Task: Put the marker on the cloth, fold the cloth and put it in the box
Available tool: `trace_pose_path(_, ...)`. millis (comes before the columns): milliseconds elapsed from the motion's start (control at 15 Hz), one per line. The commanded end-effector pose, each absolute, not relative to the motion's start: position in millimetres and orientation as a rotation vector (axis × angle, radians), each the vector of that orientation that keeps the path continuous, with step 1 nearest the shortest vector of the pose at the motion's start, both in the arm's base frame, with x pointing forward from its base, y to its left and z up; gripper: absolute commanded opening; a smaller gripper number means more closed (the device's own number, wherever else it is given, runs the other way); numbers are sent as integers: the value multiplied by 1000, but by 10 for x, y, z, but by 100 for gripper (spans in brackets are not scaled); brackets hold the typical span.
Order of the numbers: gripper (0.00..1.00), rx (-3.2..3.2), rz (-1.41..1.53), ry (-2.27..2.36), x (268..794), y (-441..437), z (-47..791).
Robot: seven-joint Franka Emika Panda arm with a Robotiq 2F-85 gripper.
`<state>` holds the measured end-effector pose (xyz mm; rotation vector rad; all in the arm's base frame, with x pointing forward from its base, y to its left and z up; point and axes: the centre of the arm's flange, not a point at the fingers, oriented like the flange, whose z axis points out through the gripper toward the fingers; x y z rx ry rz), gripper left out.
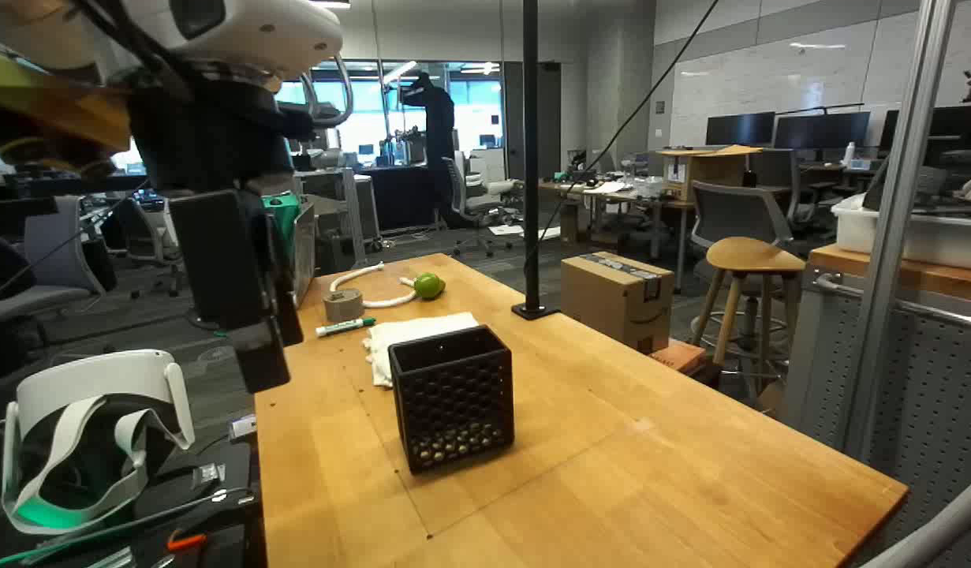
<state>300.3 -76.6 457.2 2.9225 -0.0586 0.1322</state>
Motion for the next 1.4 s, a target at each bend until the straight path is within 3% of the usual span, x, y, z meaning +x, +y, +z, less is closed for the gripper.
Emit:
trace_pose_path(0,100,2922,137,-59,3006,-767,4587)
trace_pose_path(1067,100,2921,140,-59,3007,-767,4596)
trace_pose_path(1333,100,2931,150,100,2882,-435,4551)
